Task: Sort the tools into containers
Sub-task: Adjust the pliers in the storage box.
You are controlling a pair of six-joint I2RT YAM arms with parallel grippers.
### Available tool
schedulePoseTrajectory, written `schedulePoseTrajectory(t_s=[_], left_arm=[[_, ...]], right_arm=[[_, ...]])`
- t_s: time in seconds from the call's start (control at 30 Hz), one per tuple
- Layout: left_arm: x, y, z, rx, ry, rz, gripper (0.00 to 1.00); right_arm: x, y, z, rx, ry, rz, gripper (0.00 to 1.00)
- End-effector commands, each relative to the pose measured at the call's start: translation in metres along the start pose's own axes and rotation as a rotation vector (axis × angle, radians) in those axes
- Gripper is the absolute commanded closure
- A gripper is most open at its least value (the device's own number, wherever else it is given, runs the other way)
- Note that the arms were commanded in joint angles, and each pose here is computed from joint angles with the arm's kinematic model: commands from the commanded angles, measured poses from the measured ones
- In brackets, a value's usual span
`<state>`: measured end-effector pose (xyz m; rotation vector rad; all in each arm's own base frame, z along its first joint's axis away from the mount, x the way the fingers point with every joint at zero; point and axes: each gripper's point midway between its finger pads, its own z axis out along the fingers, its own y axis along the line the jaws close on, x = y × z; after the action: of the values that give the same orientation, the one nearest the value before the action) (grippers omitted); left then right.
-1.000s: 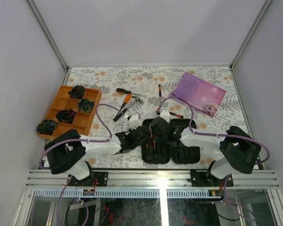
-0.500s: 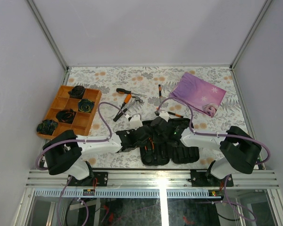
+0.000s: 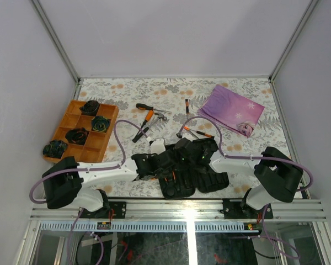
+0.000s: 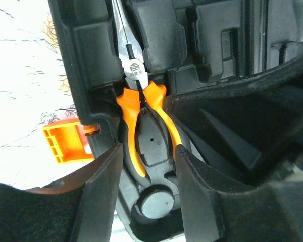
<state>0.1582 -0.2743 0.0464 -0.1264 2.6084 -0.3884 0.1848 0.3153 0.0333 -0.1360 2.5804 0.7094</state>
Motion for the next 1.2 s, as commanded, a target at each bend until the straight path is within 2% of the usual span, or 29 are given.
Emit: schedulePoseTrajectory(t_s=[0.0,0.17,0.47,0.77,1.0,1.17], left_arm=[[-0.015,0.008,-0.02,-0.029,-0.051,0.027,0.53],[-0.031,0.001,-0.035,0.034,-0.112,0.011,0.46],[-0.041,0.006,-0.051,0.095,-0.168,-0.038,0.42],[-0.052,0.037,-0.045,0.133,-0.138,-0.162,0.41],[-0.056,0.062,-0.043,0.091,-0.149,-0.199,0.4],[-0.053,0.066,-0.039,0.091,-0.139,-0.212,0.41]], right_arm=[[0.032,-0.024,0.002,0.089,0.119,-0.038,0.99],[0.033,-0.026,0.002,0.099,0.121,-0.043,0.99],[0.031,-0.021,0.003,0.082,0.132,-0.069,0.99],[0.027,-0.007,0.02,0.051,0.192,-0.21,0.98],[0.021,0.006,0.023,0.017,0.185,-0.21,0.97],[0.019,0.004,0.02,0.026,0.176,-0.21,0.96]])
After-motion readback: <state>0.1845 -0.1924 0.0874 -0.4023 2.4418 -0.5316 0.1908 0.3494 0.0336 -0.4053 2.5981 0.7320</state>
